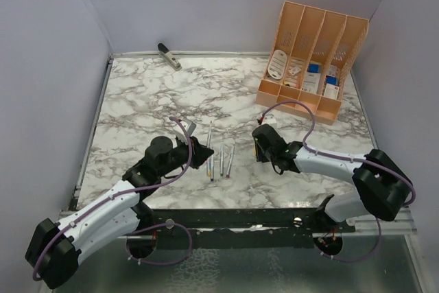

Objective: Insert the pens into the pen caps

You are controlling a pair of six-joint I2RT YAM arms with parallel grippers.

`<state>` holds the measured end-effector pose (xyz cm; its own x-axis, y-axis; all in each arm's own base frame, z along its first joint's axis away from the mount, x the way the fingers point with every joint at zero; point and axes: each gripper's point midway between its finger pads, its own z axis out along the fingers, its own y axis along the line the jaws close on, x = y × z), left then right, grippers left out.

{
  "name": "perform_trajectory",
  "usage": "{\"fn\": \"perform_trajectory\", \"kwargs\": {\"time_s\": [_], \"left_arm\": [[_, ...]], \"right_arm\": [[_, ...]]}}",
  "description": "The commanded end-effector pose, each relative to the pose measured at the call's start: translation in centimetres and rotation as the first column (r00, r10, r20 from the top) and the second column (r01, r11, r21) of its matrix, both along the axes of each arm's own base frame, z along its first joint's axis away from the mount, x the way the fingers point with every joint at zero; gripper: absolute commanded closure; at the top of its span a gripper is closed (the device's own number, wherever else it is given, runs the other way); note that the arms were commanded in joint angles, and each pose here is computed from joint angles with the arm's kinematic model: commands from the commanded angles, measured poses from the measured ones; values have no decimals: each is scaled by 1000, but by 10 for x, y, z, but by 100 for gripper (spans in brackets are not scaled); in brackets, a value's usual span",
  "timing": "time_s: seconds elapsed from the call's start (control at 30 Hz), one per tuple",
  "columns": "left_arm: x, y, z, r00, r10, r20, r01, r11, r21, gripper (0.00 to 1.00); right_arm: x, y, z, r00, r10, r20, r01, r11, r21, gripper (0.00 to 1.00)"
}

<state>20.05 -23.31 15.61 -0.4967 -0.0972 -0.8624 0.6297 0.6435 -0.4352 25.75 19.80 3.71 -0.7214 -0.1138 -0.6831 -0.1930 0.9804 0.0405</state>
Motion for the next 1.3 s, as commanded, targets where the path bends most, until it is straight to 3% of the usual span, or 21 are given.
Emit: {"fn": "perform_trajectory", "kwargs": {"time_s": [0.0, 0.43, 1.1, 1.27], "left_arm": [[0, -2, 9, 999, -14, 47, 15, 1000, -22, 100], [1, -2, 11, 999, -10, 54, 11, 1000, -27, 100], [6, 3, 11, 998, 28, 55, -27, 1000, -13, 100], [6, 2, 11, 998, 18, 55, -18, 1000, -8, 100]], "right_arm": [[9, 9, 1, 1000, 8, 4, -8, 999, 44, 72], [15, 7, -10, 1000, 1, -21, 0, 999, 33, 77], [3, 4, -32, 994, 11, -111, -12, 1000, -1, 98], [6, 9, -26, 994, 26, -107, -26, 1000, 9, 99]]}}
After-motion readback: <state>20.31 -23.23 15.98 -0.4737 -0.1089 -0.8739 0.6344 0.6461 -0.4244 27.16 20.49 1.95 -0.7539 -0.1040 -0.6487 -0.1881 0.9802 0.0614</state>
